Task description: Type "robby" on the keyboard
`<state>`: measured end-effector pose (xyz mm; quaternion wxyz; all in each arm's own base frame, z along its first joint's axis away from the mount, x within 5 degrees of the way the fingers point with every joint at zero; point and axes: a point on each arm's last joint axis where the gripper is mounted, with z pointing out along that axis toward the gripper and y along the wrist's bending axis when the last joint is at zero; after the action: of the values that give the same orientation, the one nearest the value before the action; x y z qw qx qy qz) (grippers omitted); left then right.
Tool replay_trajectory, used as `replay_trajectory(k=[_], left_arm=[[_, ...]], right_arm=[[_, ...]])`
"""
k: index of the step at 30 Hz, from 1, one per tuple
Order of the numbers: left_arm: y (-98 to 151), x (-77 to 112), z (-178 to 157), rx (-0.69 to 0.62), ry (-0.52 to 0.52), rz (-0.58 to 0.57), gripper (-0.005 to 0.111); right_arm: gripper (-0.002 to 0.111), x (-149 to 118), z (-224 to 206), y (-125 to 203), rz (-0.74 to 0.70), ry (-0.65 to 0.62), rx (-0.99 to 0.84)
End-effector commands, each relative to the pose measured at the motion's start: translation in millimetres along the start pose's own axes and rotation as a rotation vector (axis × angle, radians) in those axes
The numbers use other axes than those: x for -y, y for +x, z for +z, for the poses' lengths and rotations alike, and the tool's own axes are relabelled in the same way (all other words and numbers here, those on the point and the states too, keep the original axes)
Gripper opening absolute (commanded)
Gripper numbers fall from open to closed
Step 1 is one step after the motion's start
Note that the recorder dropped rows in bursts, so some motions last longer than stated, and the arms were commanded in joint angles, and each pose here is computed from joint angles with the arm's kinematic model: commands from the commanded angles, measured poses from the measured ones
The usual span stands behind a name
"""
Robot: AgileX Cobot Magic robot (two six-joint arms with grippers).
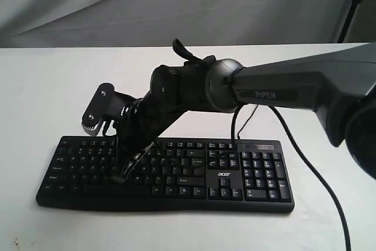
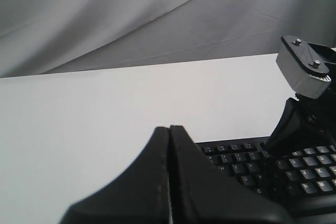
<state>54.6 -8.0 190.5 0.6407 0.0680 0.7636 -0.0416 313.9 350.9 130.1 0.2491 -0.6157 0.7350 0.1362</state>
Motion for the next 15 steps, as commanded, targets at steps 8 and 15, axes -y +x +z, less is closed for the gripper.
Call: replay_trajectory(k=[8,15], left_arm=[[0.8,0.3,0.1,0.005,0.005,0.003,0.000],[0.8,0.3,0.1,0.005,0.005,0.003,0.000]], right_arm=[[0.000,-0.5,-0.2,2.4,0.009,-0.026,-0.023],[0.000,-0.5,-0.2,2.4,0.009,-0.026,-0.023]])
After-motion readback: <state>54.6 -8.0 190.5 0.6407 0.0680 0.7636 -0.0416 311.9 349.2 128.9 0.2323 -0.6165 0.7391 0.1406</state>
